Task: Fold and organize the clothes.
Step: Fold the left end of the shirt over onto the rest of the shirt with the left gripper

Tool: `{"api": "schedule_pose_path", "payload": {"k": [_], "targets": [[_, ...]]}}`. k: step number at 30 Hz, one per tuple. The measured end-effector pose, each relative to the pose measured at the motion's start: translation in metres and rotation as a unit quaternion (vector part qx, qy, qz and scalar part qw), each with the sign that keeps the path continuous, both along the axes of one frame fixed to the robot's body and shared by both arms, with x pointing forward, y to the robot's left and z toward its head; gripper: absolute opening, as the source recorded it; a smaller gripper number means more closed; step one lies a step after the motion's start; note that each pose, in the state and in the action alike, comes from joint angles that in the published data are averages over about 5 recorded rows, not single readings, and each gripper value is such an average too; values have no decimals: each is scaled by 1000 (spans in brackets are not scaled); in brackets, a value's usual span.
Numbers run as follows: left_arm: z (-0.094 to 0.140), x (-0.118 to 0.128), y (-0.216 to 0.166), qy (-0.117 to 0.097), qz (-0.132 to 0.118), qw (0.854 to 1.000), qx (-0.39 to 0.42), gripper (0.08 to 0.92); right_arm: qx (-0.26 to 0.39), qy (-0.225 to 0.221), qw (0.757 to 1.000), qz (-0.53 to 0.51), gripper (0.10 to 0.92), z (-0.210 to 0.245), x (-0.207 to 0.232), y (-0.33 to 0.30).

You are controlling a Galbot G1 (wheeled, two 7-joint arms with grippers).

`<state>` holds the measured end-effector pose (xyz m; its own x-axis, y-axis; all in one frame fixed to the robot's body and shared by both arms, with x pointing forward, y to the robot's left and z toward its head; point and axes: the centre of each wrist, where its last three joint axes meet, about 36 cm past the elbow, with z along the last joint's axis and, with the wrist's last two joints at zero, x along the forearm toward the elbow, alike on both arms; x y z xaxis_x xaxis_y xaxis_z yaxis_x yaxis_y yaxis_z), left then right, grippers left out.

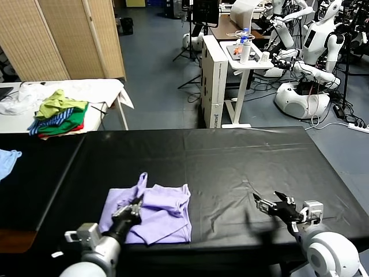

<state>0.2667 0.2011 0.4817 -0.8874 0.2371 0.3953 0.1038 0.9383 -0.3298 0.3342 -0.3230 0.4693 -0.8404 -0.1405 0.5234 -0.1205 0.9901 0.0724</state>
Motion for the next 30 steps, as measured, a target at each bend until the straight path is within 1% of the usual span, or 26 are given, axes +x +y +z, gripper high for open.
{"api": "schedule_pose_path", "payload": {"k": [5, 12, 17, 22, 30], "targets": [[0, -2, -14, 3, -12, 1000, -18, 173, 0, 1, 1000, 1, 907, -2, 1, 1], [-2, 1, -28, 2, -18, 999, -35, 173, 1, 3, 1000, 2, 907, -4, 2, 3], [-8, 4, -36, 0, -16, 999, -31, 173, 1, 4, 1000, 3, 907, -6, 2, 4], [-17, 10, -46, 4, -11, 999, -34, 173, 1, 4, 1000, 5, 907, -7, 3, 6], [-31, 11, -60, 18, -7, 999, -40, 173, -2, 5, 1000, 14, 907, -6, 6, 8]]}}
